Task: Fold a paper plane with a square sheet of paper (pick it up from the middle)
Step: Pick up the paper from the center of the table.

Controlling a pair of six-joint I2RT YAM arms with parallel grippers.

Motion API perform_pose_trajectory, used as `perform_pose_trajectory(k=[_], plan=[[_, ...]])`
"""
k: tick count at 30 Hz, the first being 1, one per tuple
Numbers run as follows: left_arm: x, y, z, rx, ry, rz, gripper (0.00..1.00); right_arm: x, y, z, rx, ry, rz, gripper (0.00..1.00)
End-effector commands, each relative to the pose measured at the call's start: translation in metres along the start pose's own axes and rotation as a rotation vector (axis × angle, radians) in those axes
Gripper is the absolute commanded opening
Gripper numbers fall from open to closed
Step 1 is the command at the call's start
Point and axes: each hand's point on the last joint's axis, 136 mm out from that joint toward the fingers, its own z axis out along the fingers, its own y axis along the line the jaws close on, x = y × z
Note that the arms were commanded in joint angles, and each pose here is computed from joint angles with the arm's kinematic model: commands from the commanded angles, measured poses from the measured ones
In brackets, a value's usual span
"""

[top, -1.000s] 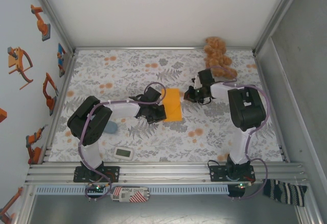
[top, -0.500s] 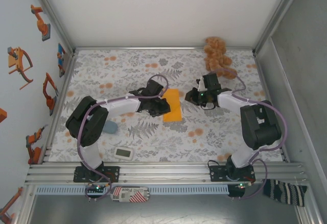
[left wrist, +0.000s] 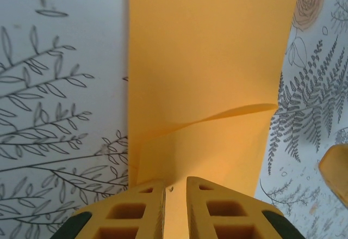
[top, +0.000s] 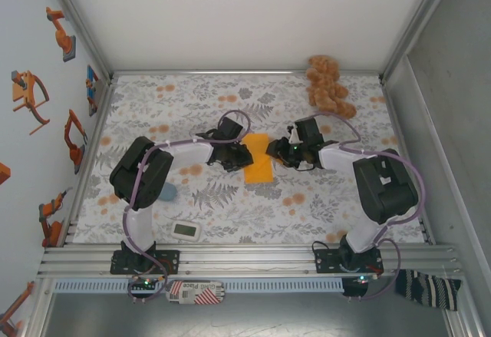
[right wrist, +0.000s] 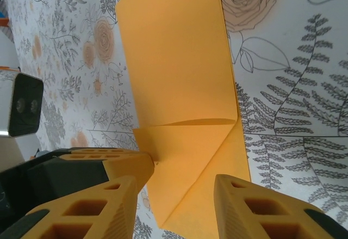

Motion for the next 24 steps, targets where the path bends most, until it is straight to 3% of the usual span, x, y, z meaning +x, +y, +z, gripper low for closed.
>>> perform_pose_trajectory(k=[1, 14, 24], plan=[[0.003, 0.012, 0.007, -0.019, 0.0, -0.029, 0.19, 0.003, -0.004, 0.009, -0.004, 0.003, 0.05, 0.4], [0.016, 0.032, 0.017, -0.049, 0.035, -0.084, 0.19, 0.007, -0.006, 0.031, 0.002, 0.035, 0.081, 0.38], [0.017, 0.035, 0.016, -0.051, 0.039, -0.09, 0.19, 0.004, -0.013, 0.04, 0.041, 0.038, 0.091, 0.26]])
